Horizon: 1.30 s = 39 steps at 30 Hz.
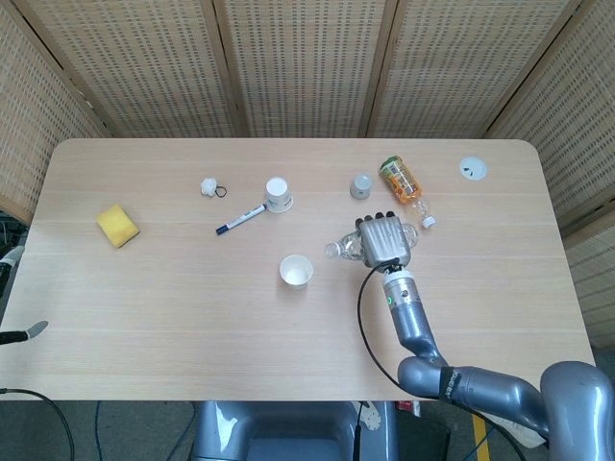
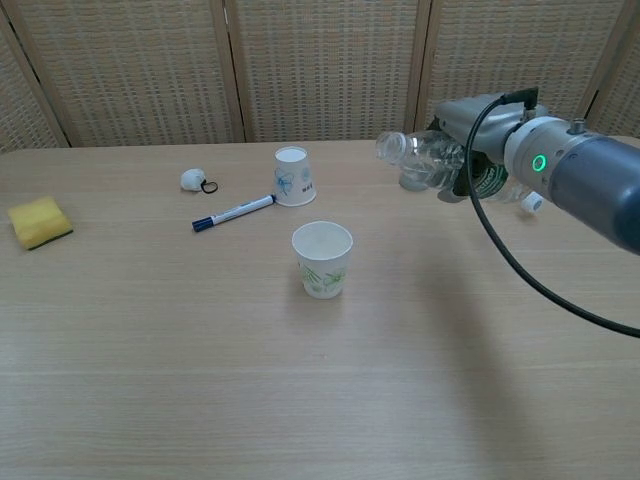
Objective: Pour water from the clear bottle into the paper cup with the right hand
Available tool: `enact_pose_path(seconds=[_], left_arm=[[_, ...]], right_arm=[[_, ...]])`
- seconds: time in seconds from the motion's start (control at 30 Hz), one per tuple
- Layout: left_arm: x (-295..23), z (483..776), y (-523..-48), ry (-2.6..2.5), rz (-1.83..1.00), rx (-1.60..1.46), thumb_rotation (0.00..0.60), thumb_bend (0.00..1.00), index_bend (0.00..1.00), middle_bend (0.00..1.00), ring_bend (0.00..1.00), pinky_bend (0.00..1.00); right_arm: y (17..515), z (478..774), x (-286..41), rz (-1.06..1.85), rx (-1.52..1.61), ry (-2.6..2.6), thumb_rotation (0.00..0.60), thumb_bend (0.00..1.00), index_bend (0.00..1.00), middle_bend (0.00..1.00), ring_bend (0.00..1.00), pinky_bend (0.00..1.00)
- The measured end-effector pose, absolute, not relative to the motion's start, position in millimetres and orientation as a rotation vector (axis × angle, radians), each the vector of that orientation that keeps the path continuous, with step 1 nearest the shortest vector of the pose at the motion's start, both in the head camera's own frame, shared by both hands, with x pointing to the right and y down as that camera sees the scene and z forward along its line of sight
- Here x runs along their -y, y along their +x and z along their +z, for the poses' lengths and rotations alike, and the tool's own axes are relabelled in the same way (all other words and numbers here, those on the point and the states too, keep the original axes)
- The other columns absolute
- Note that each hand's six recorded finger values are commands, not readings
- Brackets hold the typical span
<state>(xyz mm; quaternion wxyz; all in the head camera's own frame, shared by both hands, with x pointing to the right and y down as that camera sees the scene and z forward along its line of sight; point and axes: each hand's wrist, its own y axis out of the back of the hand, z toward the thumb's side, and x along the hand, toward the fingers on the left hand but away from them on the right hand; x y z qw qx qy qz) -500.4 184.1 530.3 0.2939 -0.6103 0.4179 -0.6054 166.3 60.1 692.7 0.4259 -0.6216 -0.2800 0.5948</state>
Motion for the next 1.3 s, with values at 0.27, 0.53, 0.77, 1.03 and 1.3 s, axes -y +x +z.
enact_pose_path(seconds=[0.27,0.53,0.77,1.03,1.3], left_arm=[[-183,532,-501,-1.625,-1.621,-1.114,0.6,0.07,0.0,0.0,0.0,0.0],[-182,534,-503,-1.626,-1.632,-1.111,0.6,0.07,0.0,0.0,0.0,0.0],[-181,536,-503,-1.627,-1.639,-1.107,0.6,0.07,0.0,0.0,0.0,0.0],[-181,537,-503,-1.627,-1.645,-1.106,0.6,0.07,0.0,0.0,0.0,0.0],[-181,537,-504,-1.63,-1.646,-1.104,0.6,0.07,0.0,0.0,0.0,0.0]], right_arm=[[150,696,-66,1.558,0.634,-1.486,0.6,0.64,0.55,0.59,0.5,0.74],[133,700,-69,1.582,0.616,-1.487,0.6,0.63,0.55,0.59,0.5,0.74],[119,701,-70,1.596,0.596,-1.475,0.6,0.63,0.55,0.59,0.5,0.74],[112,700,-68,1.609,0.585,-1.441,0.6,0.63,0.55,0.59,0.5,0.74],[116,703,-67,1.616,0.554,-1.374,0.6,0.64,0.55,0.59,0.51,0.74]])
